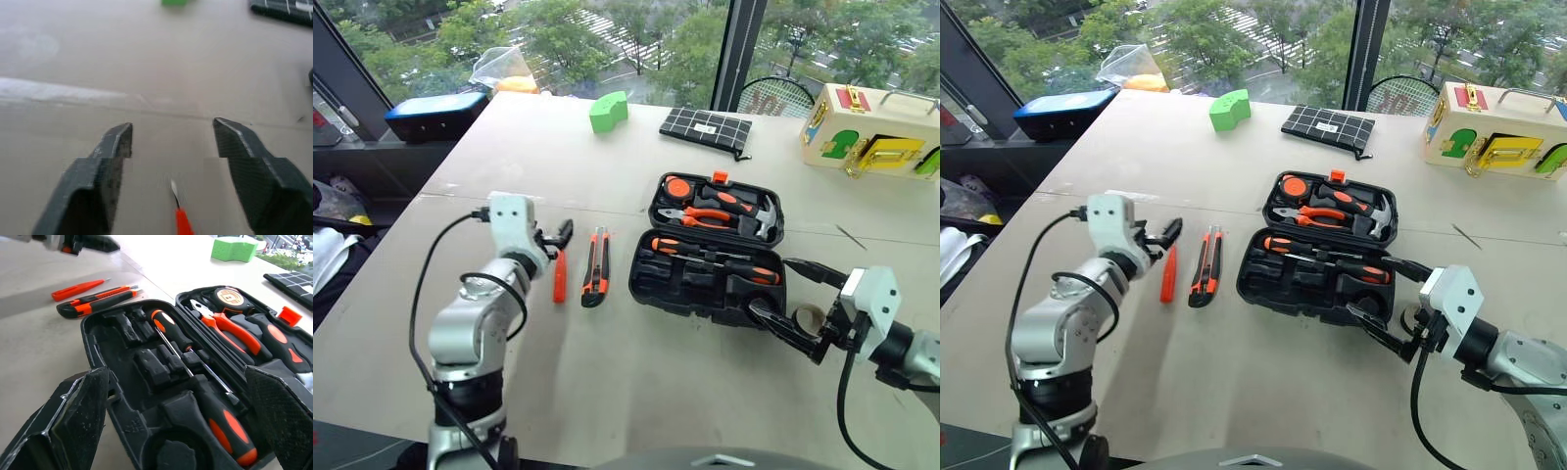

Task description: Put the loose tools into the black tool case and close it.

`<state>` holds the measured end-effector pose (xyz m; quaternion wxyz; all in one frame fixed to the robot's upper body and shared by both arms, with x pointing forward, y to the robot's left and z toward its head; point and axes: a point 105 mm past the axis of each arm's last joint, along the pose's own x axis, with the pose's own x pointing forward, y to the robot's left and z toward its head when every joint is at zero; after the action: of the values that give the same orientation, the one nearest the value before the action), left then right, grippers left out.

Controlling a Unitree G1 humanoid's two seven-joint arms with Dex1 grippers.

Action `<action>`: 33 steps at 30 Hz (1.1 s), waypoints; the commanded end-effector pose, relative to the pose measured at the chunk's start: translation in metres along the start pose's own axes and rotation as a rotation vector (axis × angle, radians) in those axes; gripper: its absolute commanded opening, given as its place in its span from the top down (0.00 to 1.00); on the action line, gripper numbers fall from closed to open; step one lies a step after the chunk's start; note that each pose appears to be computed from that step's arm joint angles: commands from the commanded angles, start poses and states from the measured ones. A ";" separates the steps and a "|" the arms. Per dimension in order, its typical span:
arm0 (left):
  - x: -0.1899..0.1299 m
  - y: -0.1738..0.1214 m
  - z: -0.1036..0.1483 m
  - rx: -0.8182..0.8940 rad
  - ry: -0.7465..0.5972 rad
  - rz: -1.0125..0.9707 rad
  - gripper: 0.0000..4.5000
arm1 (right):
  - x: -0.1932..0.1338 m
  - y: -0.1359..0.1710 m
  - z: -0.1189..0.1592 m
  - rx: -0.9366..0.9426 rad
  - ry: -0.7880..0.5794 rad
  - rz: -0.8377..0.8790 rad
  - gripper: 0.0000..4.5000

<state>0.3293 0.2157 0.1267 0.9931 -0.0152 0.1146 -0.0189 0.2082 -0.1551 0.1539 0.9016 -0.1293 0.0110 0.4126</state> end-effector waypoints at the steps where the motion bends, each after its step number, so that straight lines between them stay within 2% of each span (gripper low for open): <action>1: -0.012 -0.012 0.004 0.033 0.003 0.052 0.12 | 0.000 -0.009 0.009 -0.050 -0.016 0.016 0.00; 10: -0.025 -0.017 -0.031 -0.004 0.145 0.121 0.12 | 0.000 -0.021 0.015 -0.075 0.013 0.105 0.00; 20: -0.037 -0.016 -0.049 -0.038 0.221 0.150 0.12 | -0.002 -0.025 0.017 -0.078 0.035 0.134 0.00; 23: -0.038 -0.012 -0.057 -0.049 0.245 0.167 0.29 | -0.001 -0.025 0.017 -0.080 0.035 0.131 0.00; 25: -0.038 -0.009 -0.059 -0.038 0.246 0.172 0.48 | -0.001 -0.026 0.017 -0.082 0.035 0.125 0.00; 27: -0.039 -0.006 -0.060 -0.025 0.246 0.176 0.74 | -0.001 -0.027 0.017 -0.081 0.036 0.118 0.00; 28: -0.039 -0.005 -0.060 -0.024 0.244 0.176 0.80 | -0.002 -0.027 0.016 -0.081 0.037 0.116 0.00; 29: -0.039 -0.004 -0.060 -0.023 0.240 0.178 0.91 | -0.001 -0.027 0.016 -0.080 0.037 0.114 0.00; 31: -0.038 -0.002 -0.056 -0.027 0.219 0.181 0.93 | -0.001 -0.027 0.015 -0.079 0.035 0.110 0.00; 33: -0.035 0.002 -0.039 -0.037 0.126 0.177 0.93 | 0.001 -0.028 0.015 -0.077 0.029 0.102 0.00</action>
<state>0.2824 0.2124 0.0857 0.9753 -0.0202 0.2099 0.0659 0.2275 -0.1687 0.1669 0.8725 -0.1621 0.0317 0.4598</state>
